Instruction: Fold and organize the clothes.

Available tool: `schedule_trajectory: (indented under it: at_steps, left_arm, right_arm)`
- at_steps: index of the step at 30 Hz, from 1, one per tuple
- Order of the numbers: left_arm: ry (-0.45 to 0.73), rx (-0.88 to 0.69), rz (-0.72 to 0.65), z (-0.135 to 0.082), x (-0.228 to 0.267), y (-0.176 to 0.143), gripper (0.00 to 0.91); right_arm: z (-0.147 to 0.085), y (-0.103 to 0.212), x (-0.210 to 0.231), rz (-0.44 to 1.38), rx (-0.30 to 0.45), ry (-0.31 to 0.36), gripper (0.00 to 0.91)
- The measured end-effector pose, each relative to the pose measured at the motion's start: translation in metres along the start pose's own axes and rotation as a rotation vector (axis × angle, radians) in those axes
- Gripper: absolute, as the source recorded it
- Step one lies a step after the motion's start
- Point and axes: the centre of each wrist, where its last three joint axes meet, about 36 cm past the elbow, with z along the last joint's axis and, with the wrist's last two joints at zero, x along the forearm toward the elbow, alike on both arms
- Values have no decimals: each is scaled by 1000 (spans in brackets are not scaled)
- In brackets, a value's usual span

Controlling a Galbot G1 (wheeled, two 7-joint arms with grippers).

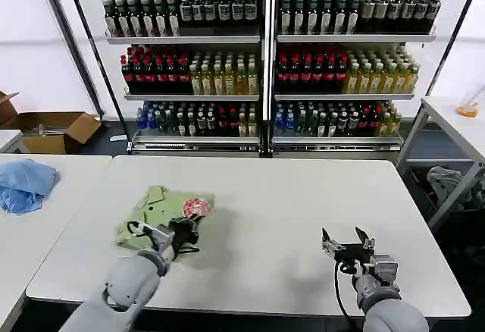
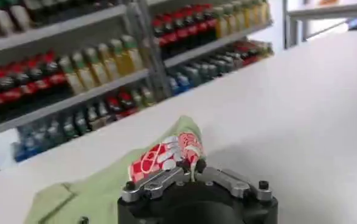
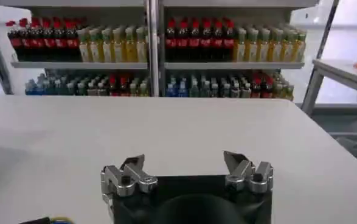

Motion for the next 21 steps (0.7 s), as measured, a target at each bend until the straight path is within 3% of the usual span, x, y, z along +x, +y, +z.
schedule_trajectory:
  at_steps: [2,4,14,21]
  left_arm:
    - [5,1,21,-1,-8,-12,50]
    - [5,7,36,-3,-14,-21,907]
    - [-100,189,126,-19,-37,-52,907]
    - [-195,372,145,-22,-30,-46,907]
  right_arm:
    - [-1,-1,0,1,1,-3,907]
    - [-2,-1,0,0,3,-6,907]
    - [-6,3,-1,-24,3,-19,907]
    - [-6,13,-9,-61,-13,-30,907]
